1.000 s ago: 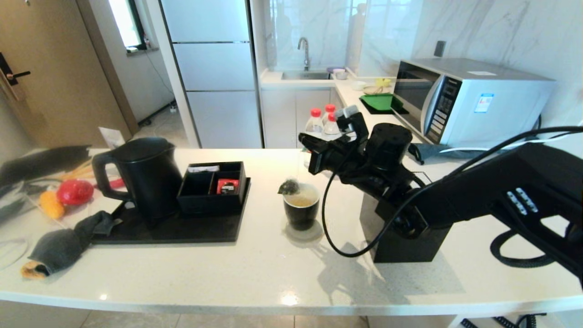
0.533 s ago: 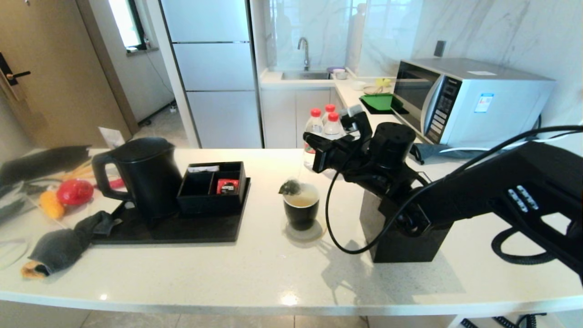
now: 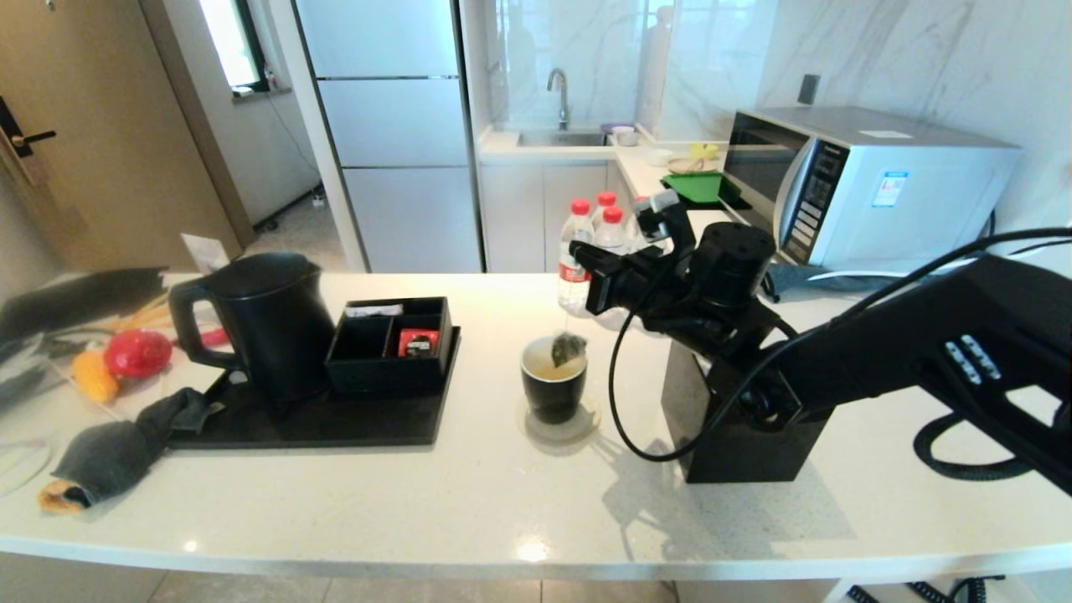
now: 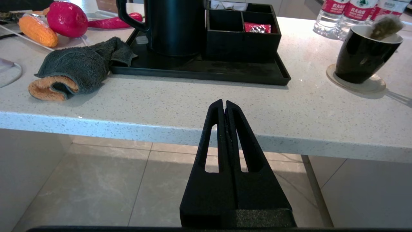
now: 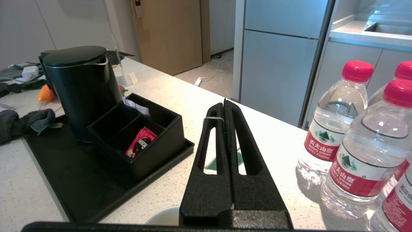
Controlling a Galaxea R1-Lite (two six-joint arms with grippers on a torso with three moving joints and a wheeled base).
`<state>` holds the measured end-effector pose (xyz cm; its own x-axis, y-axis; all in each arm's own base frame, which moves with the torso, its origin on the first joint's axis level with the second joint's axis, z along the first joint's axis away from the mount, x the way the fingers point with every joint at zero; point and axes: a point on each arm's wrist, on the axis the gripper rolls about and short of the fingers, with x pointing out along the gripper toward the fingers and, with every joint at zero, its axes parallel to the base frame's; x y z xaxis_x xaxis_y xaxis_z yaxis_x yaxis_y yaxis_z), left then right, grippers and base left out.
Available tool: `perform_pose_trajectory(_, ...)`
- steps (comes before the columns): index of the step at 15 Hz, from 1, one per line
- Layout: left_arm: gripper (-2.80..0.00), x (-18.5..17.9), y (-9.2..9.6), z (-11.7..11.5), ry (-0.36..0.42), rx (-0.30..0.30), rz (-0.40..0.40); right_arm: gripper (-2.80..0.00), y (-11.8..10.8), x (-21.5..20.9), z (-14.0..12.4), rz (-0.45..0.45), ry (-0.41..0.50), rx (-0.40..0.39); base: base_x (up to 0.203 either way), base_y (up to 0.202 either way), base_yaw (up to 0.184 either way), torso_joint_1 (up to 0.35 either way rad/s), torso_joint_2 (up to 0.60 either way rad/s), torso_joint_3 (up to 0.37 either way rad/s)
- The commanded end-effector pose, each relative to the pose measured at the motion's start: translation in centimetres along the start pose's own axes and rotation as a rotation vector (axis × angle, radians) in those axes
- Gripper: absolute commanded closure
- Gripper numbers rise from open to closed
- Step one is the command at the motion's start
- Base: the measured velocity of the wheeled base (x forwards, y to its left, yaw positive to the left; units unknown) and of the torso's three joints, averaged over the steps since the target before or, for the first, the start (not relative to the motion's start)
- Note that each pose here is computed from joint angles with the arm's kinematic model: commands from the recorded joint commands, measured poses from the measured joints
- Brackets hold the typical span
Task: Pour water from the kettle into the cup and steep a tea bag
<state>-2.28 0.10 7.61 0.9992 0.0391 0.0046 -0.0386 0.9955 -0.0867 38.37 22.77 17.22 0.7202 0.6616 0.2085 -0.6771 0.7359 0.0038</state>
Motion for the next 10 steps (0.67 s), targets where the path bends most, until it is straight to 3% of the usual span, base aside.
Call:
perform_pose_trajectory(1,0.00,0.0,0.0,0.0,0.000,-0.001,0.001,0.00,-0.1,-0.2,0.2,-0.002,-0.006,-0.002,0.000,0.000,0.000,0.000,0.00,0.000)
perform_pose_trajectory(10,0.00,0.0,0.0,0.0,0.000,-0.002,0.001,0.00,0.1,-0.3,-3.2,0.005,0.052,0.012,0.000,0.000,0.000,0.000,0.00,0.000)
